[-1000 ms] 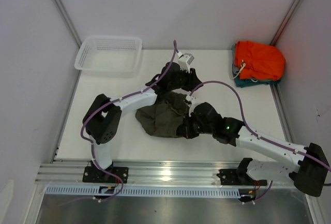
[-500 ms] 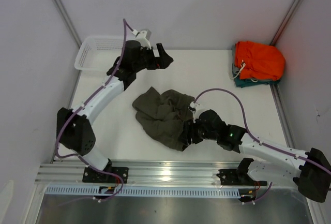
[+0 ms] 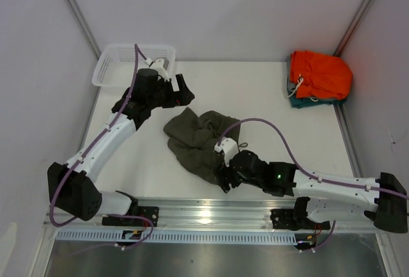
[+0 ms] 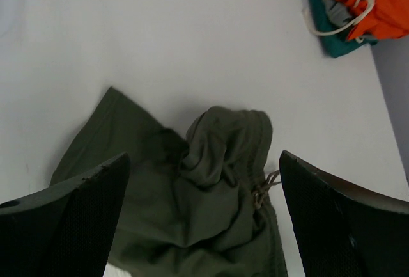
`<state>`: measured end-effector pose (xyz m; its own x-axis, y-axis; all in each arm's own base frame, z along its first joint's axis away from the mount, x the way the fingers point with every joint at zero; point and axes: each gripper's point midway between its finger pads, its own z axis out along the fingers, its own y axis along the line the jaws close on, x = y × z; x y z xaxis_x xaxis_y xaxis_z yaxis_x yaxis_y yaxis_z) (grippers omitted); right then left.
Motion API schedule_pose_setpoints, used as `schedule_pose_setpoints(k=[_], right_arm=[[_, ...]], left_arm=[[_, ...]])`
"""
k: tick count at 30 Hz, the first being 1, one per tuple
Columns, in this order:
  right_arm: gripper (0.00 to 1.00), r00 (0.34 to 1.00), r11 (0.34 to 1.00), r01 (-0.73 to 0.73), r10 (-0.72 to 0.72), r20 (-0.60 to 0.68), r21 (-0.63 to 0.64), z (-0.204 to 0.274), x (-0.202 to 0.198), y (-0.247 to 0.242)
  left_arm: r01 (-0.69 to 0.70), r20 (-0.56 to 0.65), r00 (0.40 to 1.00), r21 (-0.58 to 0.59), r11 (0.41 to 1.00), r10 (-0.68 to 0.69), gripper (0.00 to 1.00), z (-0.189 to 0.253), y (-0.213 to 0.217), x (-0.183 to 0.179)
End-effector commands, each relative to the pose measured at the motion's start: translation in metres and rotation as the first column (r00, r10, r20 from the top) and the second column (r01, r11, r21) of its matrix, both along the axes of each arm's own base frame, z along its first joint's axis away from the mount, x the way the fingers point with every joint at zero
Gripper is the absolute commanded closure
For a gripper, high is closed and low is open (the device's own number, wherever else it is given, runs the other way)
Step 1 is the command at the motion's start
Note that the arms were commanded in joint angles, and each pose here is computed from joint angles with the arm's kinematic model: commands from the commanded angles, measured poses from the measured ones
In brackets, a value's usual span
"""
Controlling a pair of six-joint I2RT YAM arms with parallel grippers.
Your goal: Fold and stack the shorts
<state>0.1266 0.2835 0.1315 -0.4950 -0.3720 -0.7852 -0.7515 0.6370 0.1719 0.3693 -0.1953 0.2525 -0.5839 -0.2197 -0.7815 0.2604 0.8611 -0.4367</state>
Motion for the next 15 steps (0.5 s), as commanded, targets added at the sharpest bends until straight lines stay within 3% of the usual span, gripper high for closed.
schedule_pose_setpoints(k=[1,8,15], right_arm=[[0.25,0.987,0.993,0.007,0.012,0.16,-0.121,0.01,0.007,0.007],[0.22,0.93,0.904,-0.079,0.219,0.295,-0.421,-0.01,-0.015,0.034],[0.19,0.894,0.8,-0.015,0.279,0.35,-0.6,-0.02,-0.017,0.028]], left_arm=[[-0.002,0.009,1.0,0.012,1.0,0.002,0.01,0.007,0.013,-0.02],[0.025,-0.011,1.0,-0.003,1.0,-0.025,0.01,-0.003,0.017,-0.046],[0.03,0.001,1.0,0.003,1.0,-0.03,0.01,-0.002,0.023,-0.059]])
